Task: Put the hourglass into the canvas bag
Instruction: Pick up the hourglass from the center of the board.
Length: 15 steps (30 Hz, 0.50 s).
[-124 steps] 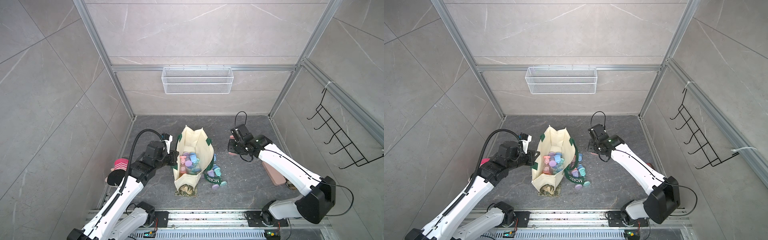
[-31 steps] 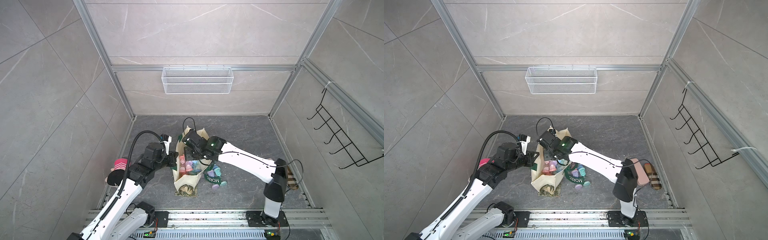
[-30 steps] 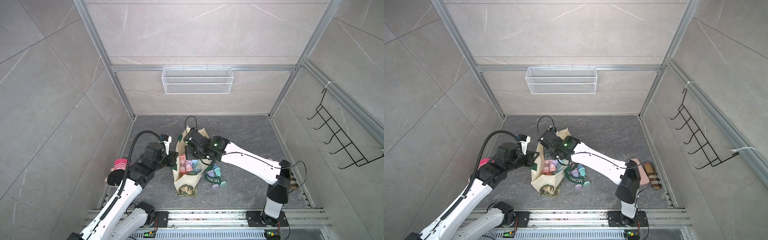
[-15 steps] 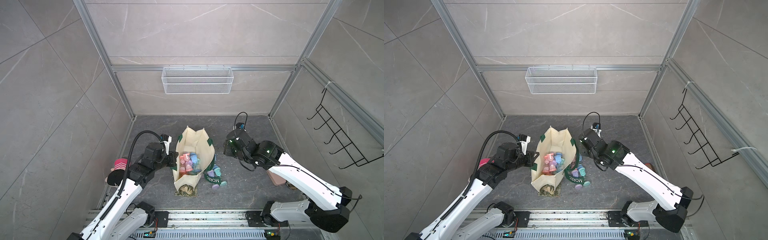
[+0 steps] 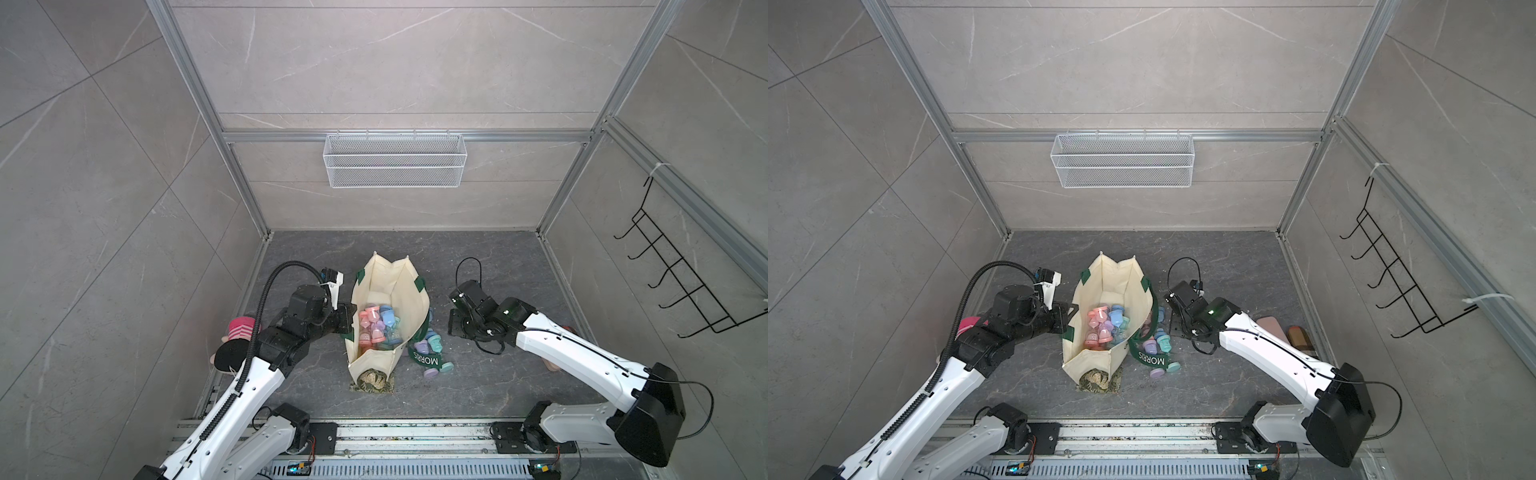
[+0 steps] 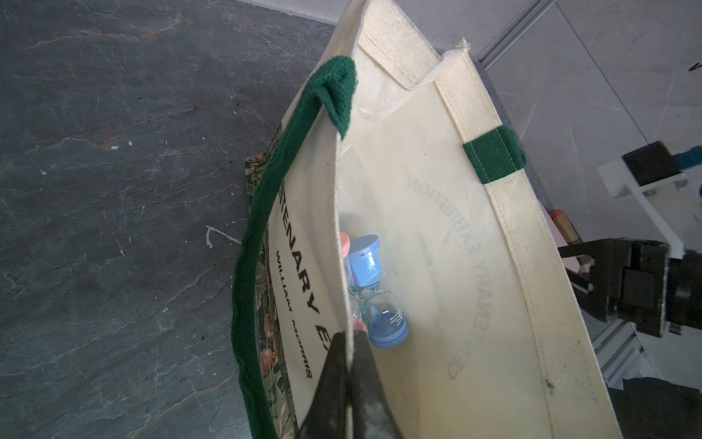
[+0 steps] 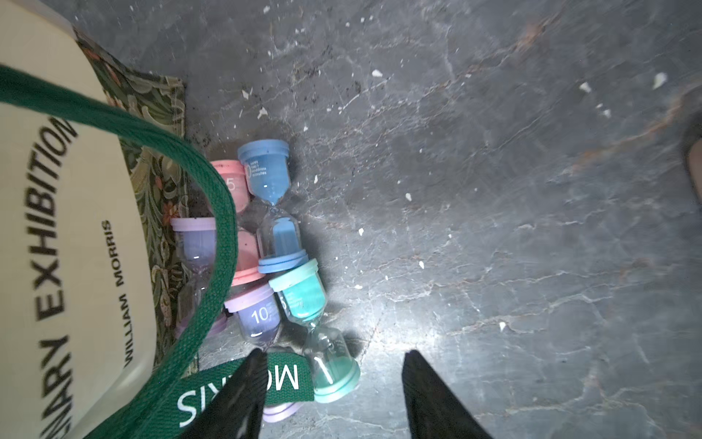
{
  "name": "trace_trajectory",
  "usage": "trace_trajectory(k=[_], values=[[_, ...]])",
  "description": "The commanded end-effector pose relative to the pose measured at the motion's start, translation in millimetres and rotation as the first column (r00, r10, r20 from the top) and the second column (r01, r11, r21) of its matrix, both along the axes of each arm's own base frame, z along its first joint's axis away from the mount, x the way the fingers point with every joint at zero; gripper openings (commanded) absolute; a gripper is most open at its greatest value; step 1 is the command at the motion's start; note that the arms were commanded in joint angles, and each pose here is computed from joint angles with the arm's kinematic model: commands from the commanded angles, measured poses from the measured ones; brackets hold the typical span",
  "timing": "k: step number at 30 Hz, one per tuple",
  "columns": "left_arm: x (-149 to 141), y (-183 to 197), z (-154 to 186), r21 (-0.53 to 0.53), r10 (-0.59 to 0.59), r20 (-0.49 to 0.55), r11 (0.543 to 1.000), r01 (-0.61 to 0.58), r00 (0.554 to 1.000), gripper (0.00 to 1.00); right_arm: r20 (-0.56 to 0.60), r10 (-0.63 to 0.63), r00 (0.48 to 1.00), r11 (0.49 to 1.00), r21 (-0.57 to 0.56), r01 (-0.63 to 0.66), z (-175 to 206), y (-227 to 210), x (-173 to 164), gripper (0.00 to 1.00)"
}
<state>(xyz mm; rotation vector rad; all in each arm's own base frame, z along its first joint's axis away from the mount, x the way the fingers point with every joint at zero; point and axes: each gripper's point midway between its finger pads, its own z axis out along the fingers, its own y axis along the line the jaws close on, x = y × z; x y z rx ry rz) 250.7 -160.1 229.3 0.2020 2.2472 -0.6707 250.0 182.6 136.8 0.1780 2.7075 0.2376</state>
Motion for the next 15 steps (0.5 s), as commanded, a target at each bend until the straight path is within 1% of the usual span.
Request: trace_trajectory(k=[1, 5, 15], values=[[2, -6, 17, -0.027, -0.025, 0.061, 0.999, 0.027, 0.998, 0.0, -0.053, 0.016, 0.998, 0.998, 0.06, -0.013, -18, 17, 0, 0.6], [2, -4, 19, -0.028, -0.02, 0.07, 0.999, 0.023, 0.997, 0.0, -0.069, 0.025, 0.997, 0.994, 0.11, -0.018, -34, 28, -1, 0.62], [2, -6, 18, -0.03, -0.026, 0.065, 0.999, 0.028, 0.998, 0.0, -0.142, -0.001, 0.99, 0.998, 0.055, 0.009, -69, 19, -9, 0.62]])
